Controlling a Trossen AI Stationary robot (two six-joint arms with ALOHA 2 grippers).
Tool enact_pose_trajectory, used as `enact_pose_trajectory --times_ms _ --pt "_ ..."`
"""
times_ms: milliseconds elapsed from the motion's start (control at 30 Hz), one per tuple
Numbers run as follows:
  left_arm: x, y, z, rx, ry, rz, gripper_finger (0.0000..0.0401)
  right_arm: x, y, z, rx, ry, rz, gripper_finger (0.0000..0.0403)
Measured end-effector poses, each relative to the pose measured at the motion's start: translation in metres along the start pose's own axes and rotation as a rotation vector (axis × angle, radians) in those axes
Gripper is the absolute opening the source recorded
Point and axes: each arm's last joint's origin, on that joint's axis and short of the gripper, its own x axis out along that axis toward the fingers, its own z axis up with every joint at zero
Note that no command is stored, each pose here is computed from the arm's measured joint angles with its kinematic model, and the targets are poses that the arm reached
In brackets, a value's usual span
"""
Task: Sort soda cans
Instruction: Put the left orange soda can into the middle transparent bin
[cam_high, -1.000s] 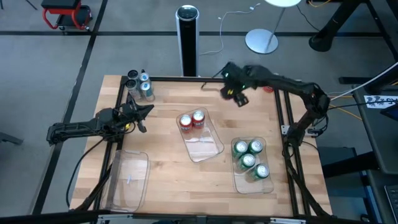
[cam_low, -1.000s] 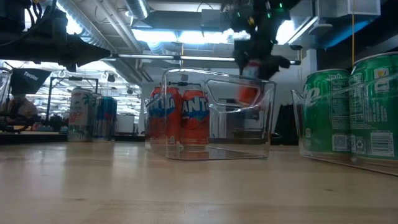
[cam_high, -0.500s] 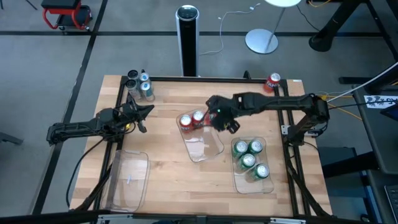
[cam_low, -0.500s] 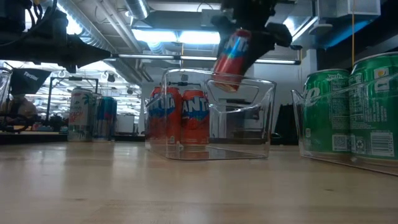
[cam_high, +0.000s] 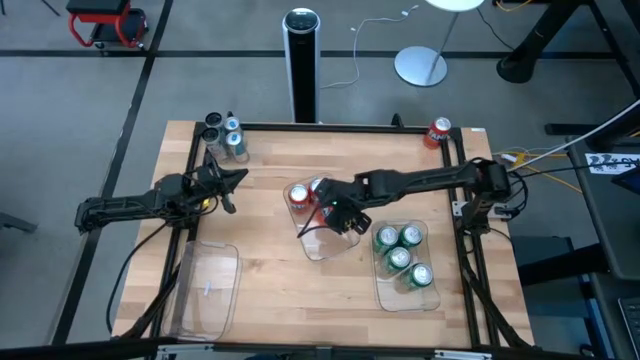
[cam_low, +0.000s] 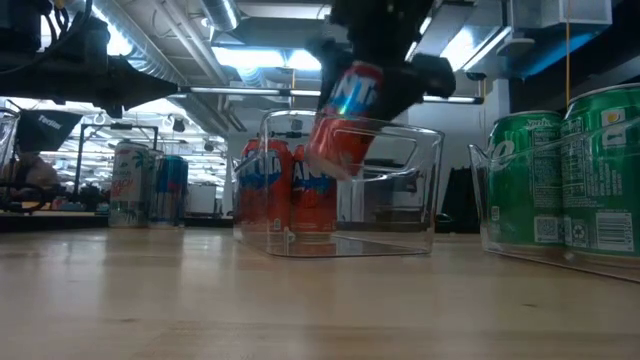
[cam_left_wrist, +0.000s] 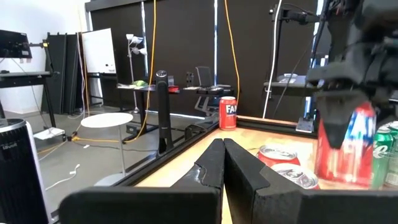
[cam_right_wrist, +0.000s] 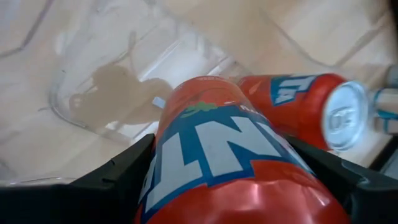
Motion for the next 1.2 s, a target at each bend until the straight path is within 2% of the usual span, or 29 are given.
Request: enact_pose_trajectory --times_ms 300,567,933,1200 --pt "0.000 0.000 0.000 -0.003 -0.001 0.000 0.0000 0.037 0.002 -0.007 0.006 0.058 0.070 0.0295" --pt "0.000 0.000 0.000 -0.003 -0.001 0.000 0.0000 0.051 0.004 -0.008 0.000 0.098 0.075 0.0366" --pt "0.000 0.000 0.000 -0.002 0.002 -0.001 0.0000 0.049 0.004 -0.008 -0.002 0.097 0.066 0.0369" --pt "0.000 0.000 0.000 0.002 0.000 0.000 0.0000 0.014 0.001 -0.008 0.002 0.066 0.027 0.0369"
